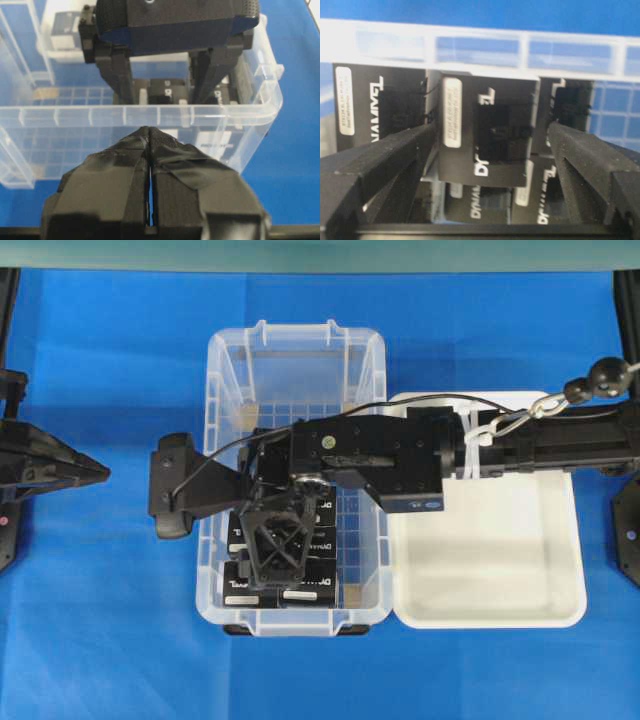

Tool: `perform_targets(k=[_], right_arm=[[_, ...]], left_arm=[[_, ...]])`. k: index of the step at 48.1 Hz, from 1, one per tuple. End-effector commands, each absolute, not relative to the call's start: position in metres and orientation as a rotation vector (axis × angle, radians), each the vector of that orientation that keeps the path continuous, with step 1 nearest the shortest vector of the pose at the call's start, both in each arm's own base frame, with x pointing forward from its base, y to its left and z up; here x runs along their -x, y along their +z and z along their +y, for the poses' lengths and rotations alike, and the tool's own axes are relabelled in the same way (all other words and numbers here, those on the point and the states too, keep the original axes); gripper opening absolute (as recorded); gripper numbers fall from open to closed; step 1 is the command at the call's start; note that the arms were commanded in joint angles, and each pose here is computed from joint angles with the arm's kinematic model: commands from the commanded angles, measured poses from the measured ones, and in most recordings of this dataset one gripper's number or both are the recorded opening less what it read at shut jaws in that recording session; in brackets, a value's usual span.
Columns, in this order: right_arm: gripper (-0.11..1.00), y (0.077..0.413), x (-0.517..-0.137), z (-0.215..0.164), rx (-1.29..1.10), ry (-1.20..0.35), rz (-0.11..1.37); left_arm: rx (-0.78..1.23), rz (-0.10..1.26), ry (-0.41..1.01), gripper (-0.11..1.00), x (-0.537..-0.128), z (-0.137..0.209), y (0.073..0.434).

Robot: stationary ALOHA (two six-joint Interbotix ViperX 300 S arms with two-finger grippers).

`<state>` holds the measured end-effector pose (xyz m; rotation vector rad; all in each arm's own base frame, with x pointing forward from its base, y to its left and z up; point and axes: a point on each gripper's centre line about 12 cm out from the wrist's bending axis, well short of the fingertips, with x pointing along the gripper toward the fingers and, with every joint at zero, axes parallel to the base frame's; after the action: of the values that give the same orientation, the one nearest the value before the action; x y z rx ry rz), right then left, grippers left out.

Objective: Pick the box from inside the plastic case
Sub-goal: 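Close the right gripper on the top black labeled box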

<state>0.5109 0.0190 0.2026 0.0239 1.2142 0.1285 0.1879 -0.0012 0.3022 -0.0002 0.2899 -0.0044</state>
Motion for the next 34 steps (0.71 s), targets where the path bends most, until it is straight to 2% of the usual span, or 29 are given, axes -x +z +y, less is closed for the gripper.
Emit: perform_targets(k=[1, 26, 30, 34], right_arm=[[0.99, 0.2, -0.512, 0.021, -0.027, 0.133, 1.208], [0.98, 0.184, -0.518, 0.012, -0.026, 0.123, 1.208], [0.95, 0.184, -0.517, 0.012, -0.023, 0.124, 1.213], [0.84, 0.186, -0.515, 0.013, -0.02, 0.128, 1.222]], left_arm=[[-0.001, 0.275, -0.006, -0.02, -0.189, -0.001, 0.309], [-0.001, 0.276, -0.006, -0.02, -0.189, -0.001, 0.308], [-0.001, 0.276, -0.006, -0.02, -0.189, -0.001, 0.308], [-0.001, 0.276, -0.006, -0.02, -0.189, -0.001, 0.308]])
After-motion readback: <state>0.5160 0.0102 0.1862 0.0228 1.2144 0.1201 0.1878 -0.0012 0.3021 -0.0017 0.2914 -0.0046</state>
